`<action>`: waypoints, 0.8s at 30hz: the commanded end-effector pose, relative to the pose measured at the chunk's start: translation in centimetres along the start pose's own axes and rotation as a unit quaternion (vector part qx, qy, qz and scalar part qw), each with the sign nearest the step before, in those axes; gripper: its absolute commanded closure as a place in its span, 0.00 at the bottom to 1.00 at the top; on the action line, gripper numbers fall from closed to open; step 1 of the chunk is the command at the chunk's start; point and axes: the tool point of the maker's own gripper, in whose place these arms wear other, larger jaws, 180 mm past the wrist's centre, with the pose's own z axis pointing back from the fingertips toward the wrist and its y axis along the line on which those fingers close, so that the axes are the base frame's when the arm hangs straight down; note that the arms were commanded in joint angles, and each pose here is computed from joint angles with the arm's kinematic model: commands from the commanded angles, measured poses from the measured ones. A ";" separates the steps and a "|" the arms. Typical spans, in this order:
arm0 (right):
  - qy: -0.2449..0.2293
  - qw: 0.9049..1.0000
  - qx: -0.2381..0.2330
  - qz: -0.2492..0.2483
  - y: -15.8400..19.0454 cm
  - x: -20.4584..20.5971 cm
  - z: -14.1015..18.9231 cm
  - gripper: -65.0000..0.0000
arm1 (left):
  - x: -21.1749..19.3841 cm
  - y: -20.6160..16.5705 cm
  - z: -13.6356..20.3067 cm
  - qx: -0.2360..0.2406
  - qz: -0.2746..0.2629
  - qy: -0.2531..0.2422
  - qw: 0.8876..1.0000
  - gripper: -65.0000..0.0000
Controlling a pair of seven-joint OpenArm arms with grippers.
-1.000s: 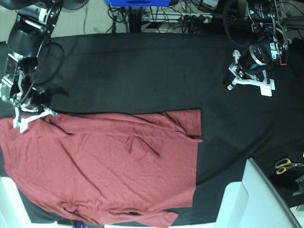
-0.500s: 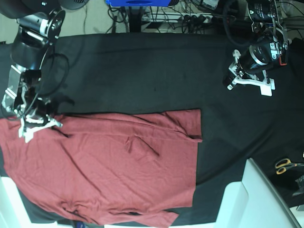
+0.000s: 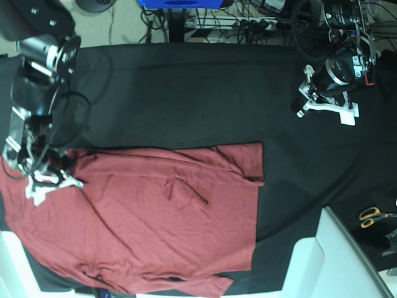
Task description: Fold the T-shirt properly
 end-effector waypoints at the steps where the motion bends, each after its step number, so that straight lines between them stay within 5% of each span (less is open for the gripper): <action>1: -0.031 0.999 0.004 0.003 0.3 2.6 0.3 0.99 | 0.8 -0.5 0.3 -0.009 -0.007 -0.011 1.000 1.00; 20: -0.178 0.983 0.050 0.015 3.8 10.4 1.6 1.00 | 0.8 -0.4 0.3 -0.009 -0.007 -0.011 1.000 1.00; 24: -0.193 0.980 0.018 0.049 0.0 11.4 5.0 1.00 | 0.7 -0.5 0.3 -0.009 -0.008 -0.009 1.000 1.00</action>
